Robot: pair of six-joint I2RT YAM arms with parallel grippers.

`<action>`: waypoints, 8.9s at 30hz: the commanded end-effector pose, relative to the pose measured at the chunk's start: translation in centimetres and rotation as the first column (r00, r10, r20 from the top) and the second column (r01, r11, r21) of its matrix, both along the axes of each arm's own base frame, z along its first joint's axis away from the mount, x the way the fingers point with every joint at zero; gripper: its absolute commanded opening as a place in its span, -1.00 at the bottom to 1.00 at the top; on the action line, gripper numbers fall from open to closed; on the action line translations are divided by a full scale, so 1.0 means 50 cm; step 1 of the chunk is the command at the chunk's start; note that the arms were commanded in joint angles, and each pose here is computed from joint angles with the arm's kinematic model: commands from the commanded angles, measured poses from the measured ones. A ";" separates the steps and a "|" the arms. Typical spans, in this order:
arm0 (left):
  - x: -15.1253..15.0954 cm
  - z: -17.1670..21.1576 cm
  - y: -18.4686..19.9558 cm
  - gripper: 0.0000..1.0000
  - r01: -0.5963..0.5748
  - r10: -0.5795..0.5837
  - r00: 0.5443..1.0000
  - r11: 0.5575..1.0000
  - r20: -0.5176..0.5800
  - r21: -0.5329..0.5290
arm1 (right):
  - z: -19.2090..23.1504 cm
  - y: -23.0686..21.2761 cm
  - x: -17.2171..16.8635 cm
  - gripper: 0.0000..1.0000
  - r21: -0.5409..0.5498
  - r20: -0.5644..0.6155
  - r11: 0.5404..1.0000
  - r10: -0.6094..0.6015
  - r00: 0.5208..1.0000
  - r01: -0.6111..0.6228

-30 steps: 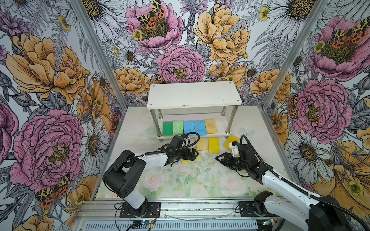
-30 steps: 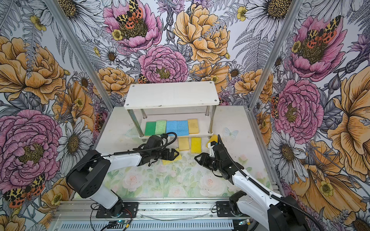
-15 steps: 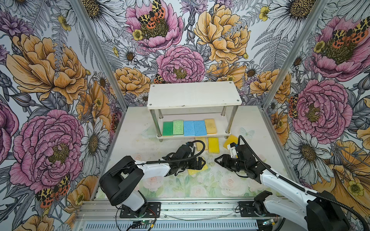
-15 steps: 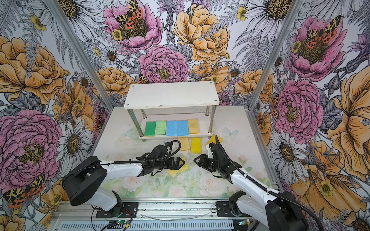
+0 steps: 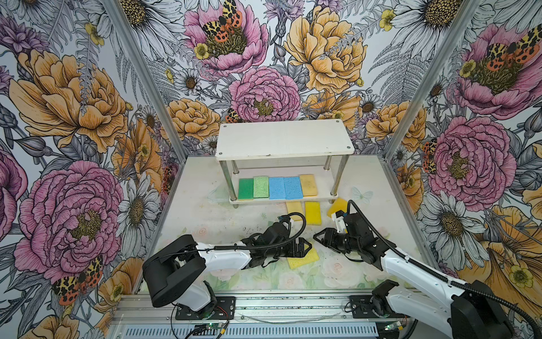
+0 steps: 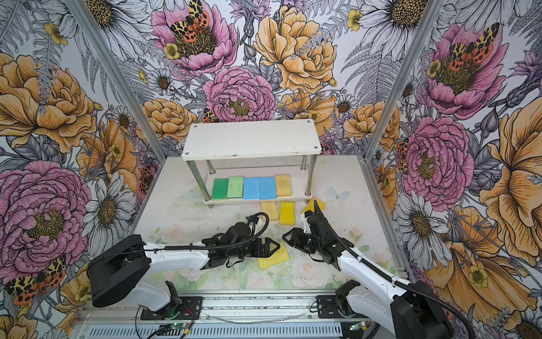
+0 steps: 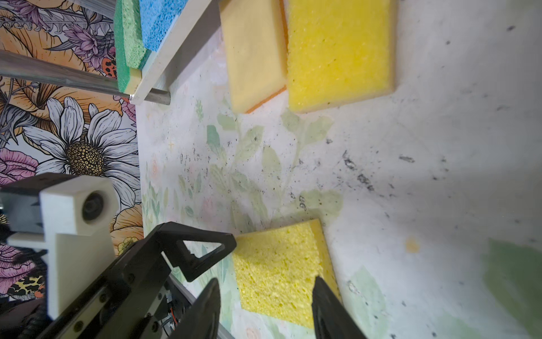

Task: Place and organize the cleaning sponges onto the shelf
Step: 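Lower the right gripper onto the yellow cellulose sponge and grasp it, then lift the yellow cellulose sponge with the right gripper toward the left gripper, then carry the yellow sponge up to the upper shelf tier while the left arm withdraws, then lower the yellow sponge onto the upper shelf tier and open the right gripper, then withdraw the right gripper toward the table sponges while the left arm advances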

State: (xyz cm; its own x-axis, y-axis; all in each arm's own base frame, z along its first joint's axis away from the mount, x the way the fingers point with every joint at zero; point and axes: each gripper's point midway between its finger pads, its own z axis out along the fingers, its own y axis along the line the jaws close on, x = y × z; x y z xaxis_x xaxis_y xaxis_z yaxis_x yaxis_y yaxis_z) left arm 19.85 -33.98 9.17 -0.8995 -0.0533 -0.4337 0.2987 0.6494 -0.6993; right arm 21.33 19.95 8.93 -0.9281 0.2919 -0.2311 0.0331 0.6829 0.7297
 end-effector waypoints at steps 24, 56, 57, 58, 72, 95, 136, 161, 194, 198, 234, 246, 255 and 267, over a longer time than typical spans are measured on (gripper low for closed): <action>0.067 -0.007 0.057 0.95 -0.074 0.071 0.996 0.995 -0.046 -0.068 | -0.119 0.105 -0.098 0.15 -0.082 -0.245 0.969 0.208 0.947 -0.233; 0.055 0.064 0.242 0.92 -0.248 0.224 0.966 0.945 -0.129 -0.213 | -0.009 0.193 0.074 -1.00 -0.120 0.006 0.971 0.211 0.977 -0.209; 0.054 0.071 0.247 0.92 -0.244 0.218 0.966 0.943 -0.137 -0.228 | 0.012 0.191 0.078 -1.00 -0.097 0.024 0.973 0.214 0.977 -0.211; 0.056 0.080 0.252 0.92 -0.241 0.211 0.967 0.938 -0.142 -0.248 | 0.037 0.189 0.084 -1.00 -0.065 0.044 0.975 0.217 0.975 -0.214; 0.077 0.283 0.221 0.60 -0.115 0.126 0.992 0.850 -0.014 -0.514 | 0.300 0.254 0.086 -1.00 0.136 0.245 0.898 0.379 0.892 -0.419; 0.092 0.338 0.248 -1.00 -0.142 0.215 0.974 0.824 0.070 -0.548 | 0.330 0.262 0.036 -0.17 0.146 0.261 0.887 0.393 0.882 -0.438; 0.085 0.343 0.283 -1.00 -0.170 0.250 0.966 0.806 0.066 -0.567 | 0.339 0.309 -0.023 -0.78 0.117 0.280 0.875 0.426 0.860 -0.471; -0.019 0.472 0.447 0.97 -0.330 0.537 0.792 0.777 0.291 -0.536 | 0.503 0.340 0.057 -1.00 0.114 0.442 0.886 0.359 0.822 -0.449; -0.094 0.342 0.446 0.98 -0.331 0.457 0.852 0.848 0.254 -0.414 | 0.607 0.550 0.360 -1.00 0.207 0.492 0.911 0.218 0.843 -0.356; -0.096 0.342 0.444 0.98 -0.325 0.451 0.856 0.850 0.253 -0.415 | 0.598 0.550 0.367 -1.00 0.208 0.482 0.915 0.213 0.850 -0.347; -0.098 0.341 0.441 0.98 -0.316 0.439 0.862 0.856 0.254 -0.408 | 0.585 0.572 0.356 -0.42 0.218 0.456 0.909 0.227 0.861 -0.355; -0.084 0.371 0.439 0.98 -0.315 0.443 0.857 0.855 0.264 -0.412 | 0.621 0.507 0.310 -0.10 0.150 0.495 0.941 0.193 0.847 -0.302; -0.077 0.386 0.435 0.98 -0.311 0.435 0.862 0.860 0.262 -0.404 | 0.687 0.496 0.318 -0.10 0.167 0.562 0.934 0.174 0.809 -0.317; -0.027 0.306 0.399 0.98 -0.327 0.364 0.928 0.898 0.081 -0.293 | 0.550 0.272 0.201 -0.09 -0.043 0.502 0.986 0.162 0.850 -0.162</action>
